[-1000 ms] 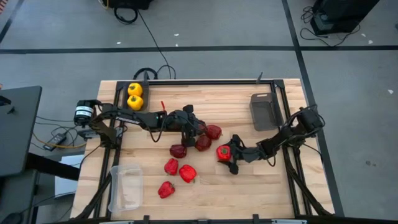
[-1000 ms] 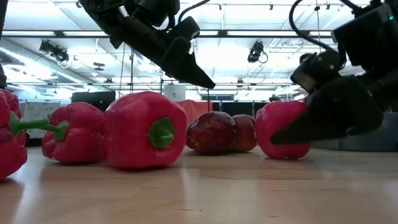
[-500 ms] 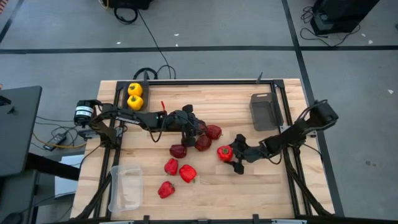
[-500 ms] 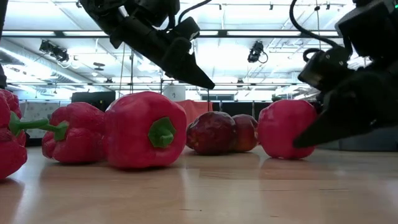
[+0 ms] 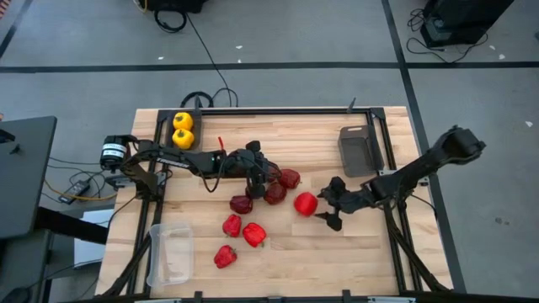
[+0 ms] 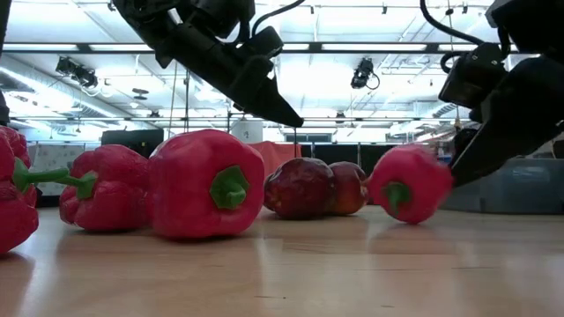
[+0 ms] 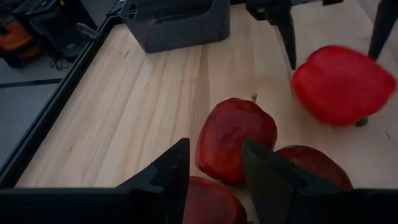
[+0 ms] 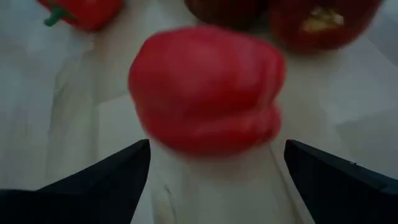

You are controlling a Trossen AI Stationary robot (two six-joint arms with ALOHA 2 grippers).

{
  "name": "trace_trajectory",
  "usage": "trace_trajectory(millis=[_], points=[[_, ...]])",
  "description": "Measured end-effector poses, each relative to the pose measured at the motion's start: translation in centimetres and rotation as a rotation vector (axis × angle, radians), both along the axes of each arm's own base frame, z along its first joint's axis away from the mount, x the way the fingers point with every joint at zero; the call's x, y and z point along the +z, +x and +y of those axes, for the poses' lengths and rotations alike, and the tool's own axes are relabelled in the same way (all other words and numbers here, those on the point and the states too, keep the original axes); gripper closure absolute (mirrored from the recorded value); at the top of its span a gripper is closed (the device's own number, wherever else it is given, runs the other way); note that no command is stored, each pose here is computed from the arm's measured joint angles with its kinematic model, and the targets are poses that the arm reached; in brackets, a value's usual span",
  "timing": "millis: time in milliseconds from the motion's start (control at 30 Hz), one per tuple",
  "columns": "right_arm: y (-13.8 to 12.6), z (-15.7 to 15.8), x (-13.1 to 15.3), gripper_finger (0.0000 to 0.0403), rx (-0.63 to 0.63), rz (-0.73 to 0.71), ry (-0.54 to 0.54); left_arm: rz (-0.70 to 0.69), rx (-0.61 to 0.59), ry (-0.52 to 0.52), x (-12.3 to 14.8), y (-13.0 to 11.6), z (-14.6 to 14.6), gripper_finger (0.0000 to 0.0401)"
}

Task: Sort produce into baskets
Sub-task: Put the red bell pepper into the right black transparent bin

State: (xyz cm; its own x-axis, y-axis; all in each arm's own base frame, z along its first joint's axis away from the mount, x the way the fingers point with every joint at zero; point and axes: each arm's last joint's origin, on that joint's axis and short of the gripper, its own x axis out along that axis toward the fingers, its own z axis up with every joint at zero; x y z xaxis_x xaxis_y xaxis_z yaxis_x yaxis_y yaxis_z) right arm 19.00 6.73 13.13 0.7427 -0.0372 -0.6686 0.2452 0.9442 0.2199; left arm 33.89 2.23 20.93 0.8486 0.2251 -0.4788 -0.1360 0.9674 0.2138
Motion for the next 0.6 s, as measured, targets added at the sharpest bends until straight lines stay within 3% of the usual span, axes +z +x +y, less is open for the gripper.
trace_trajectory(millis=[333, 600], points=[[-0.2, -0.4, 3.7, 0.0026, 0.001, -0.244, -0.063, 0.008, -0.004, -0.001, -0.1, 0.0, -0.1, 0.0249], [0.2, -0.1, 2.0, 0.0089, 0.005, -0.153, -0.183, 0.012, -0.005, 0.001, -0.1, 0.0, -0.1, 0.0249]])
